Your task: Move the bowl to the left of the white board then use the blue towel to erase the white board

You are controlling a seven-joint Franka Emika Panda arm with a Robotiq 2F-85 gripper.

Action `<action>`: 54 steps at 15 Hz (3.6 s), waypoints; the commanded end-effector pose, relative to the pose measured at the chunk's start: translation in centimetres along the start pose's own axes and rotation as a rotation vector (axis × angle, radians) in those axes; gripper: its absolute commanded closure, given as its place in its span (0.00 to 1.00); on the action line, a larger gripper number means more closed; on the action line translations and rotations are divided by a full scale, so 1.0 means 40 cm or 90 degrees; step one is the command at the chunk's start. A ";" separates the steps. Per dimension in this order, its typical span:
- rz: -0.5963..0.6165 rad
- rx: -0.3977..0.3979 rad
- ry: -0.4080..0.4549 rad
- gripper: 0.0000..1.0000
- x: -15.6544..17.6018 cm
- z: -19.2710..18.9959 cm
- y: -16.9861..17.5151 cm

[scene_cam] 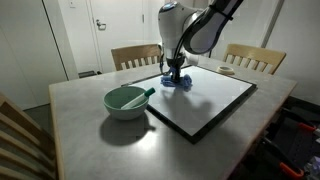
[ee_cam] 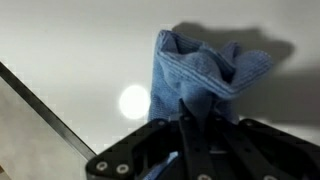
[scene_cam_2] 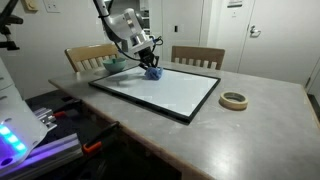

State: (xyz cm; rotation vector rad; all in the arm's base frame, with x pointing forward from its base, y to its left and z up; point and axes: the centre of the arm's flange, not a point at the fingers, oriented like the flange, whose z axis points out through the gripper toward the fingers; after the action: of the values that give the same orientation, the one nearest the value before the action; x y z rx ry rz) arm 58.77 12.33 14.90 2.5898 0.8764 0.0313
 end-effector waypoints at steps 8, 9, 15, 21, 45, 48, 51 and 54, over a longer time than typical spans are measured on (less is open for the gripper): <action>-0.129 0.150 0.055 0.98 0.160 0.033 -0.004; -0.140 0.157 0.058 0.98 0.167 0.027 -0.006; -0.160 0.128 0.031 0.98 0.134 0.055 0.035; -0.081 0.052 -0.030 0.98 0.002 0.149 0.178; -0.209 0.037 0.018 0.98 0.162 0.107 0.058; -0.162 0.023 -0.010 0.98 0.090 0.134 0.145; -0.128 0.013 -0.036 0.98 0.042 0.171 0.207; -0.132 0.019 -0.033 0.98 0.059 0.175 0.189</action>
State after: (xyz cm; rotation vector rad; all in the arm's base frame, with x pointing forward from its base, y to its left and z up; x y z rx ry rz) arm 66.90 5.76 15.04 2.4929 1.1217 -0.0561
